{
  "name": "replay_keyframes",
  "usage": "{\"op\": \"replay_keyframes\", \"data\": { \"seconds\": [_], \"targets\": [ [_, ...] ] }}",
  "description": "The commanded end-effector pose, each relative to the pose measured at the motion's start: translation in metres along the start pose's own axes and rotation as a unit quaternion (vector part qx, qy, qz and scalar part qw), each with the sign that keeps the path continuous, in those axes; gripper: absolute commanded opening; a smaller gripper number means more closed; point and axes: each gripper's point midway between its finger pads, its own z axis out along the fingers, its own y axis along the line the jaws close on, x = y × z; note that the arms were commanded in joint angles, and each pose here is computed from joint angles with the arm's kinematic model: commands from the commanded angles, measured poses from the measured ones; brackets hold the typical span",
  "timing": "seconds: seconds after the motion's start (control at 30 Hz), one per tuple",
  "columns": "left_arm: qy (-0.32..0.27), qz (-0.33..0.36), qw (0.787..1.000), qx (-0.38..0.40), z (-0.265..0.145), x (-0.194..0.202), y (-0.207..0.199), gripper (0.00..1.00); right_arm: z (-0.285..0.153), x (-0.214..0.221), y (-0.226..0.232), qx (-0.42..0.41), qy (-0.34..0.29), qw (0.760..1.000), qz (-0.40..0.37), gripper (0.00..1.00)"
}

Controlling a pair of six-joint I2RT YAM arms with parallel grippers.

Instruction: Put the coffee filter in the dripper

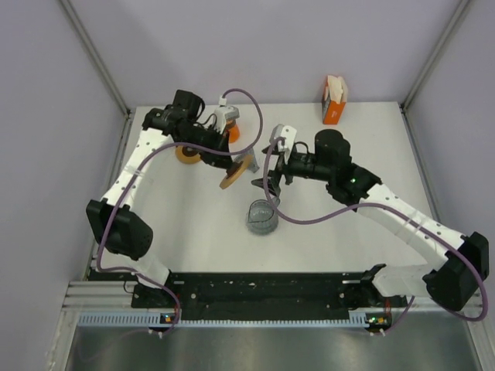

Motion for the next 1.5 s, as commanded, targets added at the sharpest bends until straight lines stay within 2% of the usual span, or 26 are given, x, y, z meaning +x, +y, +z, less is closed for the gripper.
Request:
{"op": "replay_keyframes", "data": {
  "seconds": [0.0, 0.13, 0.17, 0.27, 0.33, 0.43, 0.5, 0.53, 0.6, 0.63, 0.67, 0.73, 0.77, 0.87, 0.97, 1.07, 1.1, 1.13, 1.2, 1.27, 1.47],
  "targets": [
    [-0.054, 0.046, 0.983, 0.168, -0.034, -0.009, -0.082, 0.00, -0.010, -0.052, 0.016, -0.044, -0.090, 0.990, -0.095, 0.98],
    [-0.068, 0.052, 0.975, 0.204, -0.044, -0.012, -0.101, 0.00, 0.000, -0.054, 0.022, -0.070, -0.090, 0.990, -0.078, 0.93],
    [-0.070, 0.057, 0.974, 0.209, -0.045, -0.013, -0.104, 0.00, 0.002, -0.057, 0.026, -0.083, -0.094, 0.989, -0.076, 0.89],
    [-0.070, 0.057, 0.970, 0.224, -0.044, -0.012, -0.109, 0.00, 0.005, -0.066, 0.040, -0.122, -0.107, 0.984, -0.074, 0.64],
    [-0.068, 0.055, 0.970, 0.226, -0.043, -0.012, -0.110, 0.00, 0.007, -0.067, 0.046, -0.140, -0.108, 0.982, -0.072, 0.52],
    [-0.067, 0.056, 0.969, 0.230, -0.043, -0.011, -0.110, 0.00, 0.006, -0.067, 0.048, -0.143, -0.111, 0.981, -0.068, 0.16],
    [-0.066, 0.054, 0.970, 0.227, -0.041, -0.011, -0.109, 0.00, 0.006, -0.064, 0.047, -0.138, -0.109, 0.983, -0.059, 0.03],
    [-0.065, 0.055, 0.973, 0.216, -0.041, -0.012, -0.105, 0.00, 0.007, -0.061, 0.046, -0.135, -0.103, 0.984, -0.049, 0.00],
    [-0.062, 0.050, 0.980, 0.182, -0.038, -0.015, -0.092, 0.02, 0.008, -0.056, 0.041, -0.117, -0.087, 0.989, -0.023, 0.00],
    [-0.061, 0.037, 0.986, 0.153, -0.036, -0.017, -0.081, 0.16, 0.008, -0.053, 0.036, -0.105, -0.075, 0.992, -0.005, 0.00],
    [-0.070, 0.029, 0.990, 0.120, -0.036, -0.024, -0.068, 0.36, 0.008, -0.046, 0.031, -0.093, -0.055, 0.994, 0.020, 0.00],
    [-0.077, -0.001, 0.997, 0.031, -0.036, -0.031, -0.029, 0.54, 0.004, -0.031, 0.022, -0.079, -0.010, 0.993, 0.084, 0.00],
    [-0.083, -0.019, 0.996, -0.011, -0.038, -0.034, -0.010, 0.59, 0.001, -0.028, 0.019, -0.079, 0.003, 0.991, 0.111, 0.00],
    [-0.096, -0.058, 0.987, -0.114, -0.047, -0.039, 0.041, 0.63, -0.004, -0.010, 0.018, -0.069, 0.050, 0.976, 0.200, 0.00],
    [-0.116, -0.077, 0.973, -0.185, -0.059, -0.044, 0.078, 0.63, -0.006, 0.014, 0.018, -0.054, 0.100, 0.954, 0.278, 0.00],
    [-0.135, -0.085, 0.940, -0.301, -0.079, -0.045, 0.121, 0.61, -0.008, 0.039, 0.023, -0.055, 0.141, 0.925, 0.348, 0.00],
    [-0.140, -0.080, 0.936, -0.311, -0.080, -0.046, 0.125, 0.61, -0.009, 0.045, 0.025, -0.062, 0.148, 0.916, 0.368, 0.00],
    [-0.139, -0.072, 0.942, -0.296, -0.076, -0.045, 0.120, 0.61, -0.010, 0.049, 0.027, -0.070, 0.152, 0.907, 0.387, 0.00],
    [-0.132, -0.056, 0.968, -0.208, -0.057, -0.044, 0.089, 0.61, -0.011, 0.060, 0.031, -0.088, 0.164, 0.886, 0.425, 0.00],
    [-0.114, -0.047, 0.984, -0.130, -0.033, -0.037, 0.058, 0.62, -0.010, 0.069, 0.032, -0.104, 0.173, 0.869, 0.451, 0.00],
    [-0.062, -0.080, 0.994, -0.028, 0.009, -0.007, 0.029, 0.73, -0.014, 0.098, 0.024, -0.144, 0.174, 0.823, 0.522, 0.00]
  ]
}}
